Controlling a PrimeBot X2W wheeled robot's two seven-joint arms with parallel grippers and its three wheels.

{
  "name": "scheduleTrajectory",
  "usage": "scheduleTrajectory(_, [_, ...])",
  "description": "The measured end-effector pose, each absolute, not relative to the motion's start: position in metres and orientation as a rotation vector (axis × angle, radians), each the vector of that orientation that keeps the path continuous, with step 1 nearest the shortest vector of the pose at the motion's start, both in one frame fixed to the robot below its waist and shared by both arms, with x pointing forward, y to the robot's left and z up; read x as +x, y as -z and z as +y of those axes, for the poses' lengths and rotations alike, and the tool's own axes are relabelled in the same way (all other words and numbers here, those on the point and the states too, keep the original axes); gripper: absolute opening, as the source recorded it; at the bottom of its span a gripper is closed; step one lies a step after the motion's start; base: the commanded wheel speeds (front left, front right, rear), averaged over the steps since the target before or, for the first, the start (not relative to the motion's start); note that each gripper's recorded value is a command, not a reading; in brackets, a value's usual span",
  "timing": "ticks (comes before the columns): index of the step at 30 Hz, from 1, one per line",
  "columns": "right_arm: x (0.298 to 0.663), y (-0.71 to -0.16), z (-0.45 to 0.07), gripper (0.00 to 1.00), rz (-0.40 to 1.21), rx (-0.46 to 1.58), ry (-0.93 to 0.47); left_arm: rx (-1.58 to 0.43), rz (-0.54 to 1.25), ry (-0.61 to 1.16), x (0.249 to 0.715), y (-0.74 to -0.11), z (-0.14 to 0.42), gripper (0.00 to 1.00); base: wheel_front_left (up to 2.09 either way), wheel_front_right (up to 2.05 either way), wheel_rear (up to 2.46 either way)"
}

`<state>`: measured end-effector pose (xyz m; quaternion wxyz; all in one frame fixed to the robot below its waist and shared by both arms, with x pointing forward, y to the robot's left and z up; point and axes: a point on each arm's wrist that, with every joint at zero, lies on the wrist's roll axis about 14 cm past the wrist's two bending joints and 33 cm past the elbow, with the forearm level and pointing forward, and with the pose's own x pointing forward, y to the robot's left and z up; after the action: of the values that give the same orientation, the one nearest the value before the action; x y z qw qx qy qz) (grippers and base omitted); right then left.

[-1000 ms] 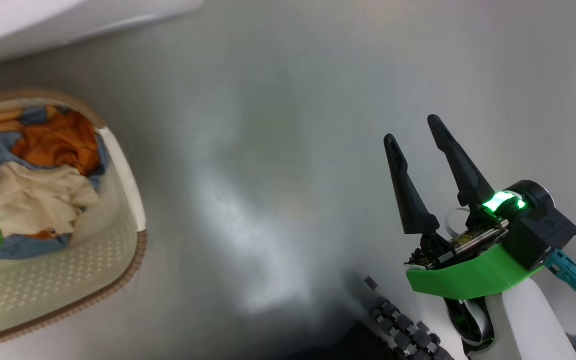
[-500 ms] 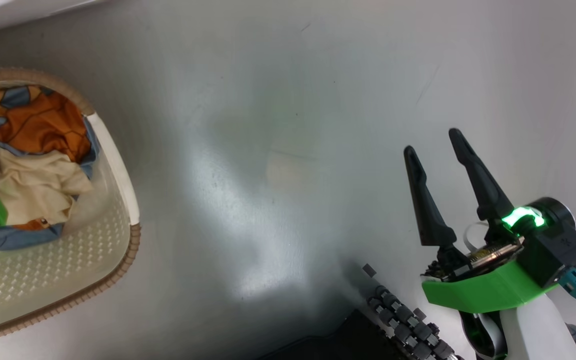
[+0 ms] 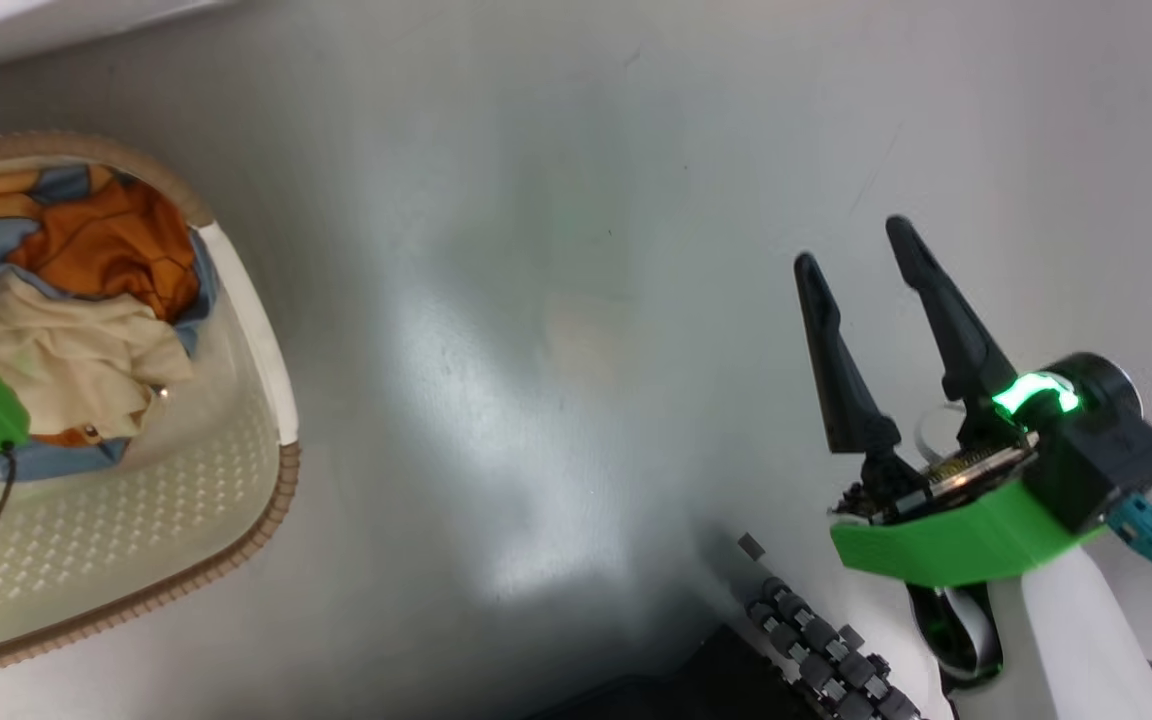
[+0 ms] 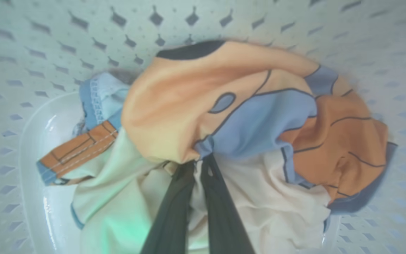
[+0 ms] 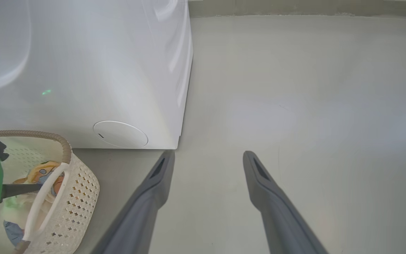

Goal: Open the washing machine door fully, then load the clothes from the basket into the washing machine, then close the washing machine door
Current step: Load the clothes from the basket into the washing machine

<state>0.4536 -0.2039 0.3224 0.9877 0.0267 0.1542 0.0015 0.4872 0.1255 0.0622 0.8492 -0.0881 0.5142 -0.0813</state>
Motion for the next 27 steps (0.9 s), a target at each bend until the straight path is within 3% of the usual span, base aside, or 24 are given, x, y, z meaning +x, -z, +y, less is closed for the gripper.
scheduleTrajectory(16, [0.465,-0.375,-0.199,1.0,0.183,0.054,-0.02,-0.329,0.907,0.116,0.449,-0.155,0.124,0.0,0.0,0.0,0.0])
scheduleTrajectory(27, [0.43,-0.415,-0.187,1.0,0.141,0.085,-0.034,-0.352,0.701,0.117,0.411,-0.254,0.126,0.0,0.0,0.0,0.0])
